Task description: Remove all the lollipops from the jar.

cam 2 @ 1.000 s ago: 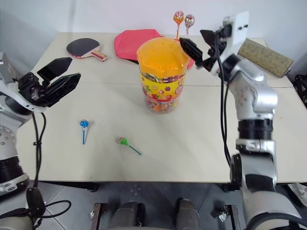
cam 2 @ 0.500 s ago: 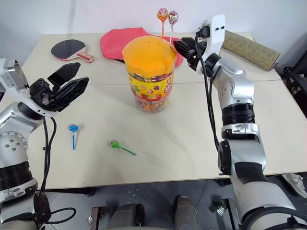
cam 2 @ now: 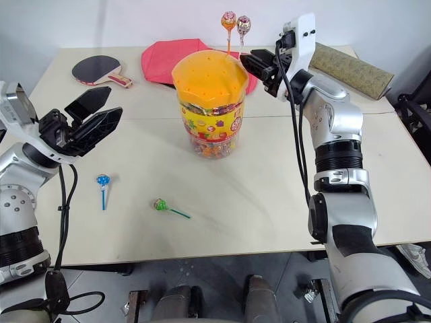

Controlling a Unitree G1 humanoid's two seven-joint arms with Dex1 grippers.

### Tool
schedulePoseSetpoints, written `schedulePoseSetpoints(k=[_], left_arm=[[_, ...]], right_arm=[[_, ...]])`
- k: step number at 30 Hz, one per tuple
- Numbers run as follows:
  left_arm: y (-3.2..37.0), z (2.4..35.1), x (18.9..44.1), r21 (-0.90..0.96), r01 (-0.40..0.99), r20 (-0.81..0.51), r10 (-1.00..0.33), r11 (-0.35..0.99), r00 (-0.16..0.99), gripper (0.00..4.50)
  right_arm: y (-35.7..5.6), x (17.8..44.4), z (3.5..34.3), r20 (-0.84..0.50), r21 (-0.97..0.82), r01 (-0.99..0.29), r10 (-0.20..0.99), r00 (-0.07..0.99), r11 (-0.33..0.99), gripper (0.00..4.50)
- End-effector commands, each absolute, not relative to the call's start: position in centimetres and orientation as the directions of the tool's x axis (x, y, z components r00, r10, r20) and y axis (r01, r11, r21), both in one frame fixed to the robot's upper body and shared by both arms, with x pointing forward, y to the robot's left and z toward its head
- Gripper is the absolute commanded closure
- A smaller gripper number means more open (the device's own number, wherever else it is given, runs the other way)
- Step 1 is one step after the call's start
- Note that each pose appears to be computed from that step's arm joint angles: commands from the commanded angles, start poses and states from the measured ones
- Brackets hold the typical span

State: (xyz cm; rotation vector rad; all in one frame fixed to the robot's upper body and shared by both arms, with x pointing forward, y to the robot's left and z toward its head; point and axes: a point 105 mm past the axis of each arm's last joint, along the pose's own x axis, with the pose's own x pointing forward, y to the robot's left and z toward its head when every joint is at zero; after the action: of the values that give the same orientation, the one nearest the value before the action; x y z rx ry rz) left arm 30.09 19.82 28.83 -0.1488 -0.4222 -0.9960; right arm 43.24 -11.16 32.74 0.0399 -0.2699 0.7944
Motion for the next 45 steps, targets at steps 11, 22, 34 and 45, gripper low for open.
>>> schedulePoseSetpoints(k=[11, 22, 34, 45], left_arm=[[19.6, 30.3, 29.5, 0.135, 0.836, 0.441, -0.788, 0.531, 0.429, 0.0], [19.9, 30.8, 29.4, 0.147, 0.828, 0.47, -0.775, 0.541, 0.423, 0.0], [18.1, 28.1, 28.8, 0.249, 0.889, 0.285, -0.906, 0.384, 0.312, 0.0], [17.6, 23.3, 26.9, 0.343, 0.905, 0.042, -0.966, 0.253, 0.255, 0.0]], right_arm=[[-9.8, 43.5, 36.5, 0.359, -0.071, -0.712, 0.684, 0.635, 0.699, 2.93], [-10.0, 42.6, 38.9, 0.474, -0.096, -0.739, 0.683, 0.556, 0.667, 4.45], [-23.4, 42.9, 33.5, 0.098, -0.072, -0.501, 0.506, 0.857, 0.863, 4.45], [-33.4, 38.7, 17.5, -0.484, -0.221, -0.352, 0.211, 0.849, 0.91, 4.45]])
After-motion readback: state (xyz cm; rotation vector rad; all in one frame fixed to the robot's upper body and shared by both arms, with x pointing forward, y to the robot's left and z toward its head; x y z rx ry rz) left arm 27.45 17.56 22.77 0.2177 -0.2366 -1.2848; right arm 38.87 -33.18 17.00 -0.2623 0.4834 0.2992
